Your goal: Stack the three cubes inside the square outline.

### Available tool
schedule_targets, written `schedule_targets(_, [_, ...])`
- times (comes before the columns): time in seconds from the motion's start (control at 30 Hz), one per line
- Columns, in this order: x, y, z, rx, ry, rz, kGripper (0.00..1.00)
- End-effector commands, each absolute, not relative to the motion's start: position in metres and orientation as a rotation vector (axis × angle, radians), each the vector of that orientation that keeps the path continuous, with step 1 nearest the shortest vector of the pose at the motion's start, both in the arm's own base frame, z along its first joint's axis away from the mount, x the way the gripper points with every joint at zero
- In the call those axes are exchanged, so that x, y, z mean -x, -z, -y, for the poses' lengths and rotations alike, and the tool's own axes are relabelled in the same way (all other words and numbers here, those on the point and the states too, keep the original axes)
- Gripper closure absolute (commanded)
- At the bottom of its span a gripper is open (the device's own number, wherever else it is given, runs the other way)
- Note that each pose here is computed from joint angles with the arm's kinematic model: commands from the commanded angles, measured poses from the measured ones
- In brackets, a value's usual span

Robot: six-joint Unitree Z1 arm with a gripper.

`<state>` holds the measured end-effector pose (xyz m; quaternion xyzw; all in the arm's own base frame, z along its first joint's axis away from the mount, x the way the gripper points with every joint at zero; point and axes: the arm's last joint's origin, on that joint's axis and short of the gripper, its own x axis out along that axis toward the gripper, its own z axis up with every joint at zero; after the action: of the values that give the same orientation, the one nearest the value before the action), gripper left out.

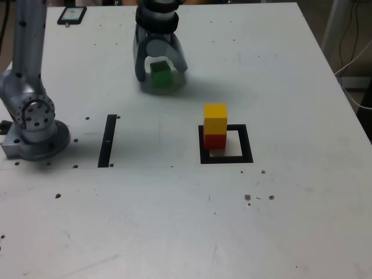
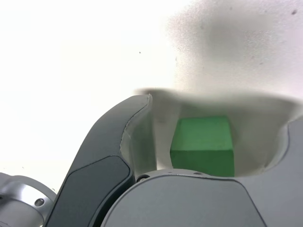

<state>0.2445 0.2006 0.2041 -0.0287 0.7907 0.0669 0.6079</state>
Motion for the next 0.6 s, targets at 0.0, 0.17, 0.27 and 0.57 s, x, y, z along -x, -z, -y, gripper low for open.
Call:
schedule_targets(0.0, [-0.247, -0.202, -0.200, 0.059, -0.150, -1.829, 0.17])
schedule_targets(0.17, [-0.251, -0.202, -0.197, 0.044, -0.150, -1.825, 0.31])
schedule_targets(0.27, [-0.253, -0.205, -0.193, 0.038, -0.145, -1.825, 0.40])
schedule_targets(0.57, [-0.258, -0.208, -0.182, 0.012, -0.137, -1.798, 0.44])
